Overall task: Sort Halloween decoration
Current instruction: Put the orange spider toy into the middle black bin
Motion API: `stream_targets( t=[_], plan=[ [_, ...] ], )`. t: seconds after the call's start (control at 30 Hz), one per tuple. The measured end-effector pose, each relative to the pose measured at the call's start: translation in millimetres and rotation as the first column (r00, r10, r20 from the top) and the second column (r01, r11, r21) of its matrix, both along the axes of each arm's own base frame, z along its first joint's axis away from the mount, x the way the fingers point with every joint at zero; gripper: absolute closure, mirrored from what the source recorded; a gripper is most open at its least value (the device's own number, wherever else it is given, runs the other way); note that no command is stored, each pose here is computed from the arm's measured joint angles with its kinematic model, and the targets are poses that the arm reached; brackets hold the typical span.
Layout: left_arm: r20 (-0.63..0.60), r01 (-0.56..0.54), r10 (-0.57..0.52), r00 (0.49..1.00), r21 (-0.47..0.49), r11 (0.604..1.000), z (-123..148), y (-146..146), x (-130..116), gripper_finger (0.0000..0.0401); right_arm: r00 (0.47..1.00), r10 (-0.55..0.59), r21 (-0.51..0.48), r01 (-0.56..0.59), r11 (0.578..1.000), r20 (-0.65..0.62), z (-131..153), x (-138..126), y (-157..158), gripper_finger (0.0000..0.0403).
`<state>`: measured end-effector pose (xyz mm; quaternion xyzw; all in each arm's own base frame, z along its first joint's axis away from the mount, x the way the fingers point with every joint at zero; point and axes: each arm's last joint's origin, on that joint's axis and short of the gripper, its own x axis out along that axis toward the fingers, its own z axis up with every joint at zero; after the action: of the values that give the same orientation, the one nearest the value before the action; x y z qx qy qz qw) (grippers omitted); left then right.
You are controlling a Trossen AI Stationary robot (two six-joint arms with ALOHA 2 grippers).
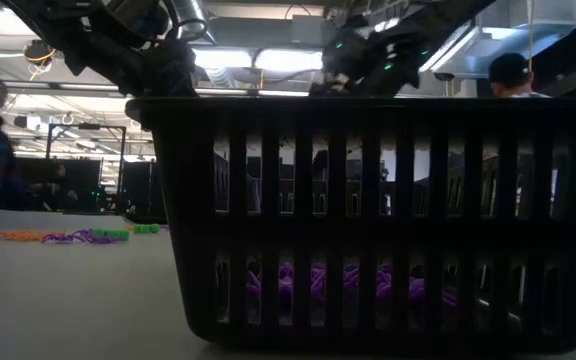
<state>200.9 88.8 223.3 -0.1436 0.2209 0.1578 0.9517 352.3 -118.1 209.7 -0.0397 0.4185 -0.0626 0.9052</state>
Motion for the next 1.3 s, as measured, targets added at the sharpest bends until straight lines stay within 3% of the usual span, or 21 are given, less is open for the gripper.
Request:
stream_targets(
  t=[0.2,0.37,0.87,1.0,1.3],
  plan=[
    [-0.002,0.026,-0.026,1.000,-0.001,1.000,0,-5,2,0.0277,0.993,0.060,0.085,-0.052,0.995,-0.099,-21,27,-6,0.0206],
    [-0.011,0.031,-0.031,0.999,-0.004,1.000,-1,-7,2,0.0277,0.985,0.099,0.151,-0.078,0.985,-0.138,-37,34,-7,0.0206],
    [-0.024,0.004,-0.004,1.000,0.008,1.000,-2,-6,2,0.0277,0.973,0.140,0.194,-0.104,0.975,-0.181,-76,44,-9,0.0209],
    [-0.024,0.003,-0.003,1.000,0.007,1.000,-2,-6,2,0.0277,0.975,0.117,0.167,-0.085,0.982,-0.192,-77,44,-10,0.0244],
    [-0.030,0.003,-0.002,1.000,0.004,1.000,-2,-6,1,0.0277,0.985,0.075,0.112,-0.058,0.992,-0.157,-67,52,-15,0.0391]
  ],
)
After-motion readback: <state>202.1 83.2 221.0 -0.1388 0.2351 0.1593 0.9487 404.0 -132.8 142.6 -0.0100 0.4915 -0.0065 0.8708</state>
